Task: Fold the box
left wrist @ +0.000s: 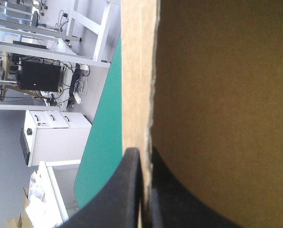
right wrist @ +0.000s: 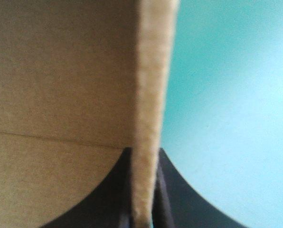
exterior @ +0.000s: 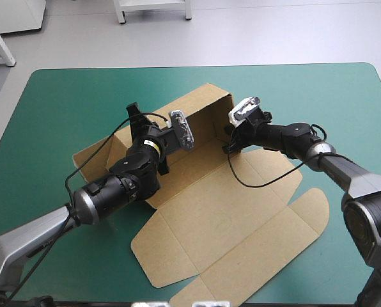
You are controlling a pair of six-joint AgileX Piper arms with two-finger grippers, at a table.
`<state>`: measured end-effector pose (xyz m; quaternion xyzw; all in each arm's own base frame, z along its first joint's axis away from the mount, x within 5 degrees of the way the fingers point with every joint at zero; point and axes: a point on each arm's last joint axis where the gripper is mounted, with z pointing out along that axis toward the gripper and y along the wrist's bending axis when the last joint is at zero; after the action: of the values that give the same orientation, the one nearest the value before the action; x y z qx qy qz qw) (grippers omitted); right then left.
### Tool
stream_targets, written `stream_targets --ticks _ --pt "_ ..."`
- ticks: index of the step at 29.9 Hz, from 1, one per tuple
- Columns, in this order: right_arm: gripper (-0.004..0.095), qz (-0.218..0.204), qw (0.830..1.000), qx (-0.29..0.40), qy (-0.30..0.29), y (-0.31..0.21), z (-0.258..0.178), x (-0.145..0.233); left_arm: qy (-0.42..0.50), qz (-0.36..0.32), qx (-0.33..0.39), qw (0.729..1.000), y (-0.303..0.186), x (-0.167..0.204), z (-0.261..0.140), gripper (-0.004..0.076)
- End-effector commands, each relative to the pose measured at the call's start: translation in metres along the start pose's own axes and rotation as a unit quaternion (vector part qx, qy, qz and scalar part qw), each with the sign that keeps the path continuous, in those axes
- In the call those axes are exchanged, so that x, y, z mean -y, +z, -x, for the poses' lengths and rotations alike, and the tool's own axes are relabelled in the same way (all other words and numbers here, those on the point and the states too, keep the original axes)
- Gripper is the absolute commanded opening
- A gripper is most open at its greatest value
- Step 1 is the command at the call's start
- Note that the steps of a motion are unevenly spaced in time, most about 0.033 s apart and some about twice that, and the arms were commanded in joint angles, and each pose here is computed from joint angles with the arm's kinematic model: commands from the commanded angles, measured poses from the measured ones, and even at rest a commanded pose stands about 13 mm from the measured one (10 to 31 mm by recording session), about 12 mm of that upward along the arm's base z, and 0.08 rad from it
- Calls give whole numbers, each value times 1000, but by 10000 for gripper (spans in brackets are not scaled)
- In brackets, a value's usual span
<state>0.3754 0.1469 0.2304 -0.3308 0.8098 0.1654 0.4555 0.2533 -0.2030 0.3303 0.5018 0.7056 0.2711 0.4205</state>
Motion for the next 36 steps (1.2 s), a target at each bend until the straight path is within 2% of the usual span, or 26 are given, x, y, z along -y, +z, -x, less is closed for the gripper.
stream_targets --ticks 1,7,13,16,21,23,25,36 --pt "3 9 999 35 -4 -16 23 -3 -21 12 33 999 -14 -13 5 -8" --pt "1 16 999 43 3 -21 28 -5 -22 11 32 999 -14 -13 5 -8" --pt "1 4 999 40 11 -27 31 -5 -24 5 30 999 -13 -12 5 1" --pt "1 4 999 40 12 -27 31 -5 -20 -18 29 999 -14 -8 5 86" --pt "1 2 999 41 19 -27 31 -4 -22 -34 28 999 -14 -5 4 331" --pt "1 1 999 41 20 -27 31 -4 -24 -33 30 999 -16 -7 4 405" --pt "1 0 999 41 23 -27 31 -4 -26 -32 33 999 -17 -7 4 435" --pt "1 -19 998 37 42 -28 32 0 -35 -30 71 996 -47 -8 16 437"
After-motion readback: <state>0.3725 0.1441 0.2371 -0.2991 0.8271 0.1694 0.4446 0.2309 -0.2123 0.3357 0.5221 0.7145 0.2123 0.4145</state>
